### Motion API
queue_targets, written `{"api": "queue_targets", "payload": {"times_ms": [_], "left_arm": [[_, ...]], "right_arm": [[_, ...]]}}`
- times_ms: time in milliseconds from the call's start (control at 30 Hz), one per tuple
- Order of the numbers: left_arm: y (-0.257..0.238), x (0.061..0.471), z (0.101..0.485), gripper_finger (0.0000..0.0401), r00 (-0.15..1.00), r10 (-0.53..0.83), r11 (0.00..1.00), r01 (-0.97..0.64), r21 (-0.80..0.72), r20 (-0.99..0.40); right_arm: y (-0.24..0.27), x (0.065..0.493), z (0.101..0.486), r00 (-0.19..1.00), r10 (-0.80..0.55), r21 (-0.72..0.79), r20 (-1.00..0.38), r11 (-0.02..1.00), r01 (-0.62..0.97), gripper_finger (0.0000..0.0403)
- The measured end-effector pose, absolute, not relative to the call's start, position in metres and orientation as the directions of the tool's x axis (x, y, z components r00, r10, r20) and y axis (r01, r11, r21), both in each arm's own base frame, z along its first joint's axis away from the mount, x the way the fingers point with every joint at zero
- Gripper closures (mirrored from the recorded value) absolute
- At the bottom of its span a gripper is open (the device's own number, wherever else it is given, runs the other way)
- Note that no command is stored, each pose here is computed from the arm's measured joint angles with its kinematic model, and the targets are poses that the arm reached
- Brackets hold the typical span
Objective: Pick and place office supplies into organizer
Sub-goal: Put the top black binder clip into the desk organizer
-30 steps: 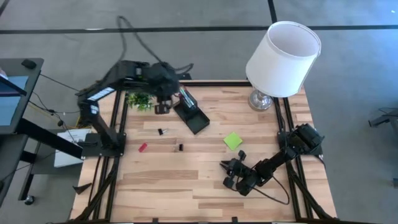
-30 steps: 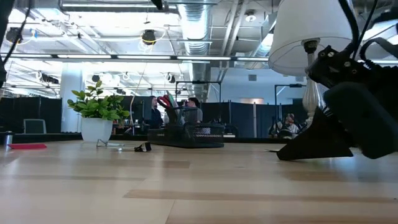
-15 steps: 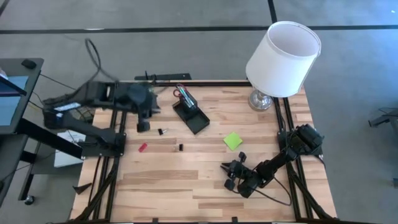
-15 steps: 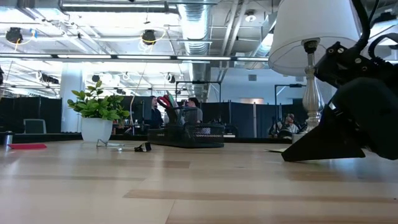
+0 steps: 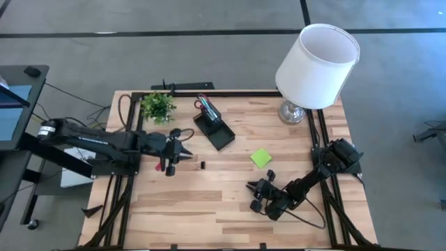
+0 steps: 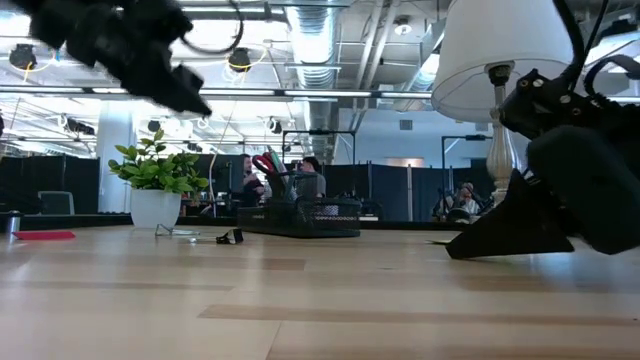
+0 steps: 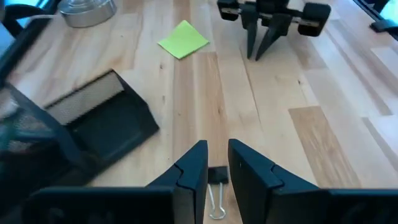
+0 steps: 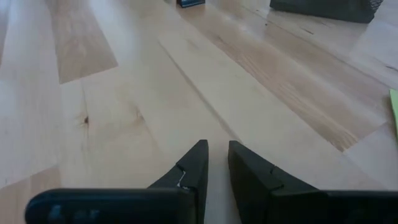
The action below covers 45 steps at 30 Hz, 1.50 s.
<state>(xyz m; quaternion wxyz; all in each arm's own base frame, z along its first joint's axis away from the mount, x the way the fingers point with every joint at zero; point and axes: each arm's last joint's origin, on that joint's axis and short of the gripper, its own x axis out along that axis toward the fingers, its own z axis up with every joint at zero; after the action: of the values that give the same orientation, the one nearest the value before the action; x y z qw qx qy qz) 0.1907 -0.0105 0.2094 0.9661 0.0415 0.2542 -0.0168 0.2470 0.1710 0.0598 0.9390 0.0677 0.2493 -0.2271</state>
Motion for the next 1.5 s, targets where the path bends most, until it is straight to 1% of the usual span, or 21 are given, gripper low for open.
{"api": "queue_targets", "payload": {"times_ms": [100, 200, 267, 400, 467, 533, 600, 667, 867, 967, 1033, 1167, 1300, 1500], "left_arm": [[-0.011, 0.186, 0.189, 0.0341, 0.889, -0.015, 0.998, 0.042, 0.05, -0.458], [-0.01, 0.181, 0.177, 0.0341, 0.888, 0.018, 1.0, -0.021, -0.001, -0.46], [-0.009, 0.179, 0.172, 0.034, 0.875, 0.042, 0.997, -0.07, -0.039, -0.482], [-0.007, 0.173, 0.16, 0.034, 0.813, 0.094, 0.982, -0.17, -0.079, -0.574], [-0.006, 0.171, 0.158, 0.034, 0.789, 0.148, 0.967, -0.242, -0.08, -0.596], [-0.007, 0.169, 0.156, 0.034, 0.764, 0.233, 0.946, -0.321, -0.042, -0.602], [-0.008, 0.168, 0.156, 0.034, 0.751, 0.299, 0.928, -0.373, -0.005, -0.588], [-0.01, 0.167, 0.156, 0.034, 0.741, 0.336, 0.912, -0.411, 0.004, -0.581], [-0.017, 0.159, 0.149, 0.034, 0.693, 0.329, 0.868, -0.49, -0.084, -0.642], [-0.017, 0.156, 0.146, 0.034, 0.663, 0.353, 0.855, -0.515, -0.06, -0.66], [-0.017, 0.155, 0.145, 0.0339, 0.649, 0.357, 0.865, -0.501, -0.024, -0.672], [-0.015, 0.153, 0.144, 0.0319, 0.625, 0.394, 0.87, -0.49, 0.053, -0.674], [-0.014, 0.152, 0.144, 0.0284, 0.612, 0.424, 0.871, -0.478, 0.115, -0.667], [-0.014, 0.151, 0.143, 0.0227, 0.609, 0.405, 0.882, -0.457, 0.115, -0.682]], "right_arm": [[0.17, 0.248, 0.06, 0.771, -0.398, 0.012, -0.497, 0.885, 0.465, 0.0342], [0.167, 0.249, 0.06, 0.766, -0.41, 0.005, -0.494, 0.88, 0.475, 0.0342], [0.165, 0.251, 0.06, 0.761, -0.422, 0.0, -0.492, 0.875, 0.485, 0.0343], [0.16, 0.254, 0.06, 0.754, -0.428, -0.007, -0.499, 0.872, 0.49, 0.0343], [0.158, 0.256, 0.06, 0.752, -0.421, 0.002, -0.508, 0.872, 0.49, 0.0343], [0.157, 0.257, 0.061, 0.75, -0.413, 0.011, -0.517, 0.873, 0.488, 0.0343], [0.157, 0.257, 0.061, 0.751, -0.409, 0.015, -0.519, 0.874, 0.486, 0.0343], [0.157, 0.257, 0.061, 0.751, -0.407, 0.015, -0.52, 0.875, 0.485, 0.0343], [0.158, 0.257, 0.06, 0.752, -0.402, 0.016, -0.522, 0.877, 0.48, 0.0343], [0.158, 0.257, 0.06, 0.752, -0.401, 0.016, -0.523, 0.877, 0.479, 0.0343], [0.158, 0.257, 0.06, 0.752, -0.401, 0.016, -0.523, 0.877, 0.479, 0.0343], [0.158, 0.257, 0.06, 0.752, -0.401, 0.017, -0.523, 0.877, 0.479, 0.0343], [0.158, 0.257, 0.06, 0.752, -0.409, 0.013, -0.517, 0.875, 0.484, 0.0343], [0.155, 0.258, 0.06, 0.748, -0.428, 0.0, -0.507, 0.868, 0.496, 0.0343]]}}
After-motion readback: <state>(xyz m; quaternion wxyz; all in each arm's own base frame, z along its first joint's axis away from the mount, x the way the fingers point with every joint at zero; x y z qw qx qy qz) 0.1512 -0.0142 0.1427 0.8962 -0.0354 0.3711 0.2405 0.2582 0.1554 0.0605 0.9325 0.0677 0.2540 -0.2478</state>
